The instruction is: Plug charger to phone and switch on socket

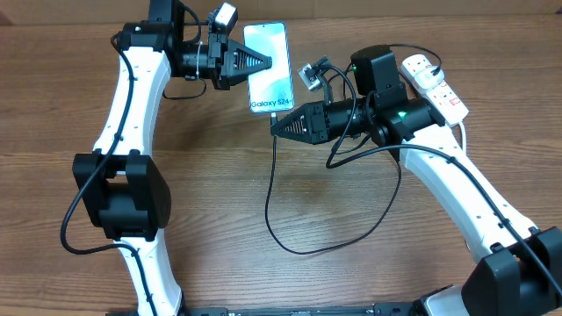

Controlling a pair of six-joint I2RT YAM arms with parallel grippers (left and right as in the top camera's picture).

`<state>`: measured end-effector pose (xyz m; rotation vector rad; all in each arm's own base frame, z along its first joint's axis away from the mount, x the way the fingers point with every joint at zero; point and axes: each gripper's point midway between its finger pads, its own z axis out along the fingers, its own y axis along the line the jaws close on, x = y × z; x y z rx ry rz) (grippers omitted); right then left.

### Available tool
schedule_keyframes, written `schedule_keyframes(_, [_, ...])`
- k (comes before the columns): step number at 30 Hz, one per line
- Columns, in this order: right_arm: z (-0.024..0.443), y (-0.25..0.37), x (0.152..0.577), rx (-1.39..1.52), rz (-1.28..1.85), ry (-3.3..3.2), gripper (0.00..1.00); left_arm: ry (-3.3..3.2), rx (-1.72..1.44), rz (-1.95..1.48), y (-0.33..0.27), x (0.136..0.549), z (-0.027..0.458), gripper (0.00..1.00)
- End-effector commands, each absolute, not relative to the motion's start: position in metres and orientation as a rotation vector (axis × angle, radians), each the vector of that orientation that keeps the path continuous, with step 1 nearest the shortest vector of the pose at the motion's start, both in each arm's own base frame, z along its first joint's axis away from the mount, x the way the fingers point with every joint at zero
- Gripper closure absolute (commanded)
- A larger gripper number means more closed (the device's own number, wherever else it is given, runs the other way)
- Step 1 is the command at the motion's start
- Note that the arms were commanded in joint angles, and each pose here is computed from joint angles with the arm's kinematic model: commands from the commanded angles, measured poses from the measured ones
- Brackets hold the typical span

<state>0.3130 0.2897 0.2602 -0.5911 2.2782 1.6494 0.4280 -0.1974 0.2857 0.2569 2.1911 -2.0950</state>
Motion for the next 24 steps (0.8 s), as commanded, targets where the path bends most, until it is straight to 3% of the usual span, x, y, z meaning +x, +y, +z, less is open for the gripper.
schedule_keyframes(1, [0.2596, 0.2899, 0.312, -0.598, 1.671, 2.272, 0.96, 2.117, 0.308, -2.157, -0.2007, 0.4197, 0.3087, 0.96])
schedule_keyframes(24, [0.2506, 0.2905, 0.3173, -0.563, 1.66, 2.305, 0.96, 2.127, 0.326, -2.172, -0.2098, 0.4153, 0.3087, 0.96])
